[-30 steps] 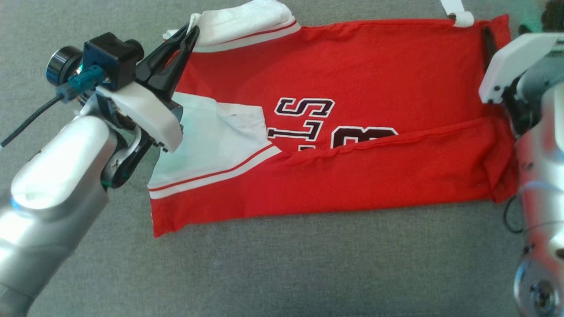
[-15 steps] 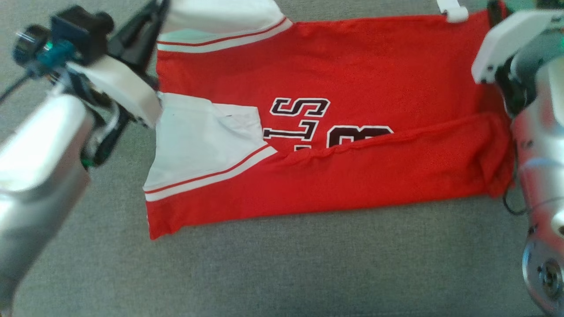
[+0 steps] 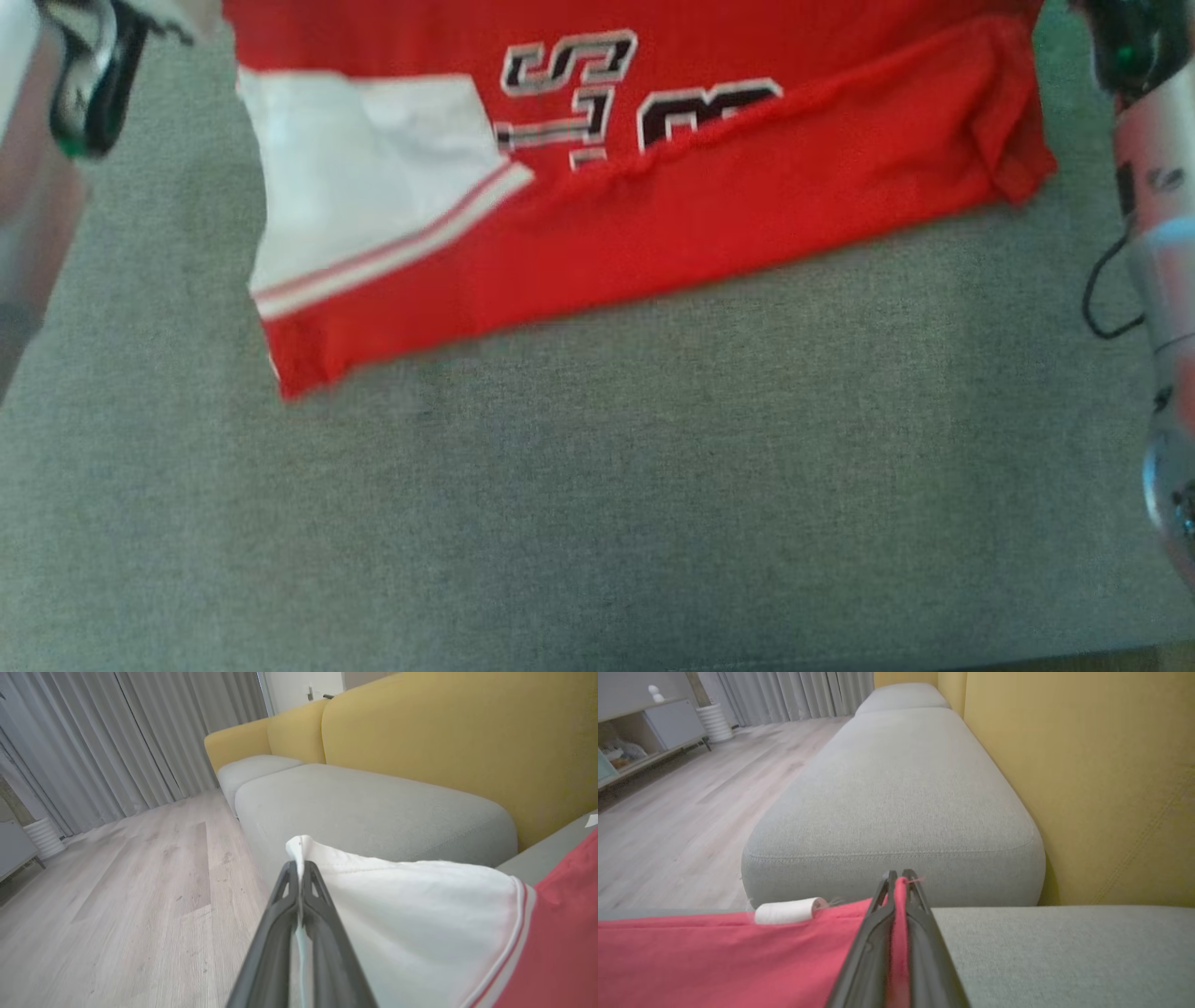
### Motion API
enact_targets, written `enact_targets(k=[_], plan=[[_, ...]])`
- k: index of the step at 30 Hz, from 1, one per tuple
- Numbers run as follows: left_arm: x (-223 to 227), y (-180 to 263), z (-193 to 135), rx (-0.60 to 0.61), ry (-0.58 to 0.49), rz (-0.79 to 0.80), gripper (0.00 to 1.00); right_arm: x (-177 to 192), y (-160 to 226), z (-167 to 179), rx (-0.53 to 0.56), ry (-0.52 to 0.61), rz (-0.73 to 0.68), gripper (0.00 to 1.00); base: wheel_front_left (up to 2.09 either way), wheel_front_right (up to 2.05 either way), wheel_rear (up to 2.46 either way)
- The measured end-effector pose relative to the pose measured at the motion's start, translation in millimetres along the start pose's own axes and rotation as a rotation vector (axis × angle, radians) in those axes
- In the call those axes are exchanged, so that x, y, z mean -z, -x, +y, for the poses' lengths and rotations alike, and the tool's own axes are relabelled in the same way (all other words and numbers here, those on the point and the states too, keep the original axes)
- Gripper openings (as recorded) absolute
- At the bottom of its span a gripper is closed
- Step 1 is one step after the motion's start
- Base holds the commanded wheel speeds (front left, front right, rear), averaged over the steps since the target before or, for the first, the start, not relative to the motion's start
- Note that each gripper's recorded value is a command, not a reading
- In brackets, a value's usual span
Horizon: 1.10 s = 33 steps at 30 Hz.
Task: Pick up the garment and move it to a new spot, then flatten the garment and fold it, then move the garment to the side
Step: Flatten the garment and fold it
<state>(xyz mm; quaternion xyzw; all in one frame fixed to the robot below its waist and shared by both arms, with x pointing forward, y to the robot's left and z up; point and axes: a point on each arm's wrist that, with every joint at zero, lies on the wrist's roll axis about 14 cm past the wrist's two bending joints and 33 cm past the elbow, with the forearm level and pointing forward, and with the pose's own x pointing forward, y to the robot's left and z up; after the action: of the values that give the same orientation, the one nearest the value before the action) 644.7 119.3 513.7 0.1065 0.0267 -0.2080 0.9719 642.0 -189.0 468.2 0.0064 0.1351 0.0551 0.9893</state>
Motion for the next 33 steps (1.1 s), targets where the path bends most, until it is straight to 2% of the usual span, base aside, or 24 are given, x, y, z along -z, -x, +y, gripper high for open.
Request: enact_targets(k=[4,10,16,25,30,33], plan=[[-11.8,-8.9,4.8,-0.028,-0.001,-0.047,0.0,-12.3,-3.0,1.0,-0.007,-0.008,-0.045,0.0,0.0,0.0,0.0],[-6.1,-4.1,3.6,-0.023,-0.005,-0.037,0.0,-3.6,-0.5,7.2,-0.026,-0.003,-0.024,0.0,0.0,0.0,0.0],[10.9,19.6,-1.3,0.001,0.0,0.008,0.0,4.3,9.2,0.9,-0.023,-0.012,0.008,0.0,0.0,0.0,0.0],[55.1,77.8,-30.9,0.071,0.019,0.148,0.0,56.7,42.8,-2.6,-0.052,0.049,0.182,0.0,0.0,0.0,0.0],[83.8,121.6,-55.7,0.143,0.051,0.297,0.0,71.4,63.3,-1.5,-0.085,0.089,0.264,0.0,0.0,0.0,0.0],[107.7,152.9,-76.0,0.212,0.067,0.43,0.0,80.7,74.9,-3.2,-0.106,0.15,0.321,0.0,0.0,0.0,0.0]])
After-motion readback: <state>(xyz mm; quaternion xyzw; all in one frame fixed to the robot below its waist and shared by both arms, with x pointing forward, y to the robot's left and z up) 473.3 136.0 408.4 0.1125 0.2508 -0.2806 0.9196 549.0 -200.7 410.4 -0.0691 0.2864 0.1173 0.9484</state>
